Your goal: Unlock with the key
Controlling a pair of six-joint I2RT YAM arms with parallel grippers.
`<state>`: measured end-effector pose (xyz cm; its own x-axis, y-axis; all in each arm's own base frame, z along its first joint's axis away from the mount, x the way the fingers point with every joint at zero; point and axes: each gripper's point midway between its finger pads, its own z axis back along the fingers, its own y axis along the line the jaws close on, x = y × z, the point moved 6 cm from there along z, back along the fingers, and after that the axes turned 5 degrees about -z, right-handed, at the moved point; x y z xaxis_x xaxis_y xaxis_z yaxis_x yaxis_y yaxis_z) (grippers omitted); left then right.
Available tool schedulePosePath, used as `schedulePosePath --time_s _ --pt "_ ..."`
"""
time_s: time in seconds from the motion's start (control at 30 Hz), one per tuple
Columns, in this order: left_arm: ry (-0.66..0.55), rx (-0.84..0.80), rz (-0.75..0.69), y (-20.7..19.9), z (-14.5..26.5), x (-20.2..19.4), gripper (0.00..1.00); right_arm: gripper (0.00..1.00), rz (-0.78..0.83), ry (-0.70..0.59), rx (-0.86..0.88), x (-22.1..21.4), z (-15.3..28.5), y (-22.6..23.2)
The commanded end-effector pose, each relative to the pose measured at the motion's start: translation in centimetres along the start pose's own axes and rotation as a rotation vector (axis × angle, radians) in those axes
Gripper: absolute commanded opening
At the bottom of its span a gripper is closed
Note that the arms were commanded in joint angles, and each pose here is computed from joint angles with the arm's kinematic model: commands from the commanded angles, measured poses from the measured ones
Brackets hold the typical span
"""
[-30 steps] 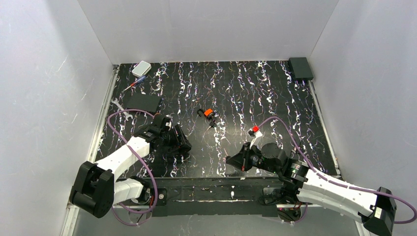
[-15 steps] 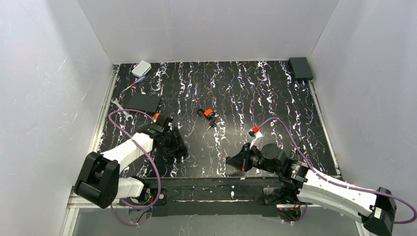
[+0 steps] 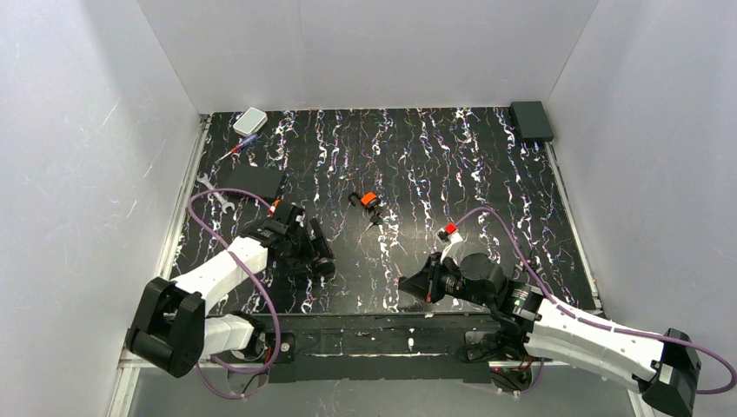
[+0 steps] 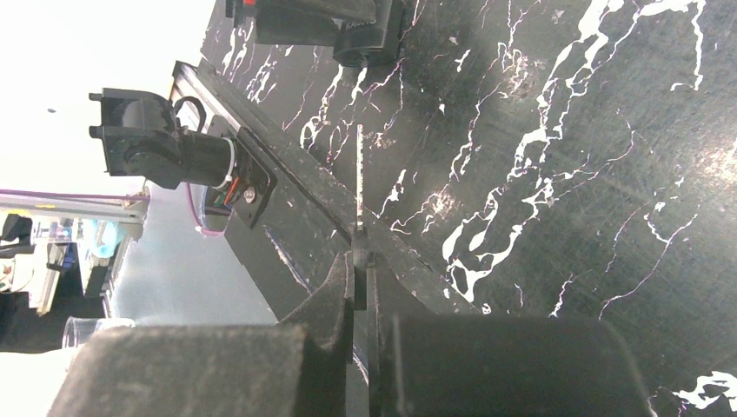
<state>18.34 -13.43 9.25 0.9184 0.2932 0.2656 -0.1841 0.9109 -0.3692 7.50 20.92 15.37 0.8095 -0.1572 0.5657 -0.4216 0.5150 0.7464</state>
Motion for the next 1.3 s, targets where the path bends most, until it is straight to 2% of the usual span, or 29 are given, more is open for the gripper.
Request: schedulePosePath --time_s 0.0,0.13,0.23,0.33,0.4,0.5,0.53,0.6,0.83,1.0,1.27 --pt "-0.087 -0.073 -0.046 -1.5 2.6 1.3 0.84 0.01 0.008 -0.035 0.049 0.8 -0.1 1.0" --pt "-0.18 -0.199 -0.083 -3.1 5.5 1.6 0.81 0.01 0.009 -0.027 0.131 0.8 0.0 2.1" --pt "-0.252 -0.364 -0.122 -4.7 7.7 1.1 0.77 0.01 -0.006 -0.051 0.254 1.2 0.0 3.7" --pt "-0.282 -0.538 -0.149 -6.3 9.2 0.4 0.73 0.01 -0.022 -0.073 0.356 1.7 0.0 5.2" --pt "-0.274 -0.595 -0.176 -6.7 9.4 -0.2 0.72 0.01 -0.017 -0.078 0.367 2.2 -0.2 5.8" --pt "-0.265 -0.509 -0.164 -5.7 8.5 -0.4 0.68 0.01 0.009 -0.067 0.318 2.6 -0.7 5.9" --pt "-0.245 -0.448 -0.15 -4.9 7.9 -0.6 0.69 0.01 0.015 -0.062 0.291 2.7 -0.9 5.8" --pt "-0.22 -0.424 -0.143 -4.7 7.4 -0.8 0.72 0.01 0.024 -0.042 0.252 2.6 -1.2 5.4" --pt "-0.175 -0.545 -0.178 -7.8 7.6 -1.9 0.71 0.01 0.002 -0.041 0.295 2.8 -2.0 6.1" --pt "-0.172 -0.713 -0.176 -10.2 8.3 -2.9 0.64 0.01 0.014 -0.039 0.294 3.3 -2.6 6.7" --pt "-0.173 -0.735 -0.21 -10.9 8.5 -3.9 0.54 0.01 -0.001 -0.031 0.324 3.5 -3.1 7.3"
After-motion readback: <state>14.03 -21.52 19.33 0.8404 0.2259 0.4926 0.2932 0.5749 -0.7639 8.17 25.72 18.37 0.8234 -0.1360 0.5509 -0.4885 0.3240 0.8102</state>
